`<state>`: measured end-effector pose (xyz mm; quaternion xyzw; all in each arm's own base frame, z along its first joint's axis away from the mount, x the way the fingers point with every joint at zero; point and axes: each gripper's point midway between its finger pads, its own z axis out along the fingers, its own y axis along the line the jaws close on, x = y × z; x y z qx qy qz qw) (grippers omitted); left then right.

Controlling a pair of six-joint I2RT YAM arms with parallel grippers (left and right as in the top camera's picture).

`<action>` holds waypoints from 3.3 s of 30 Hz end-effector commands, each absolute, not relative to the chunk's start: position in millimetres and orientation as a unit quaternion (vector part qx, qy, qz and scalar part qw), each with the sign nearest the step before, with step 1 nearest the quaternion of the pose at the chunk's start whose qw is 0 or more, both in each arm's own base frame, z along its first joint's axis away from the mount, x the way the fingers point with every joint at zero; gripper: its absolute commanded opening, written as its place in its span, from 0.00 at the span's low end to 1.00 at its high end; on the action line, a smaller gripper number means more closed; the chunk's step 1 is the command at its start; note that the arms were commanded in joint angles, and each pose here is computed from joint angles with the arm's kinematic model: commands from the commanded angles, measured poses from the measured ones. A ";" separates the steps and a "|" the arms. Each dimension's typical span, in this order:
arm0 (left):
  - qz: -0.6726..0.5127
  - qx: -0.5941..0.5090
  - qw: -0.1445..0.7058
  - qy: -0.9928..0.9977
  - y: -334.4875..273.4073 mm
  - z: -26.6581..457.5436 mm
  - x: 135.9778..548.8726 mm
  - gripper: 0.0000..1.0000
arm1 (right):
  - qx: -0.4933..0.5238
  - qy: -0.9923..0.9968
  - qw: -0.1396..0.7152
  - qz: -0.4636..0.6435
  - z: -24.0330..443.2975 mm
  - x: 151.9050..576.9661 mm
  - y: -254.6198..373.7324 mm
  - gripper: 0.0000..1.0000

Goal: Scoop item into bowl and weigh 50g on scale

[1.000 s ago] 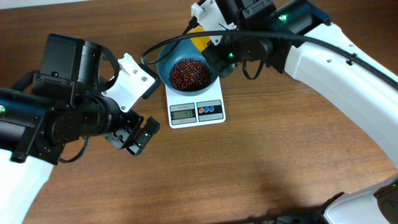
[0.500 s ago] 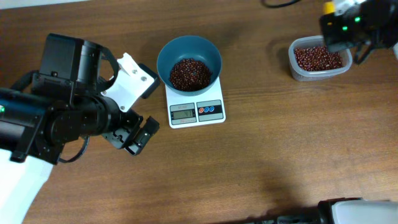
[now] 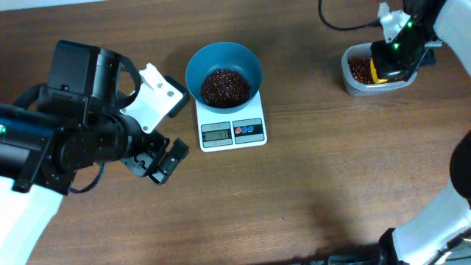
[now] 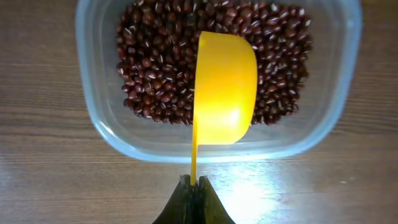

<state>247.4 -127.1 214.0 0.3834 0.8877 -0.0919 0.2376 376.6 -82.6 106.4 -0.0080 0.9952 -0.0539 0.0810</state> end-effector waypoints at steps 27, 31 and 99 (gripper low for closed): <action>-0.098 0.377 0.245 0.888 -128.2 220.2 248.2 0.99 | 0.015 0.994 0.110 -0.019 128.4 394.4 -74.0 0.04; -0.098 0.377 0.245 0.888 -128.2 220.2 248.2 0.99 | 0.025 0.990 0.122 0.060 130.3 395.5 -61.7 0.04; -0.098 0.377 0.245 0.888 -128.3 220.2 248.1 0.99 | 0.030 0.987 0.129 0.090 124.6 380.6 -96.3 0.04</action>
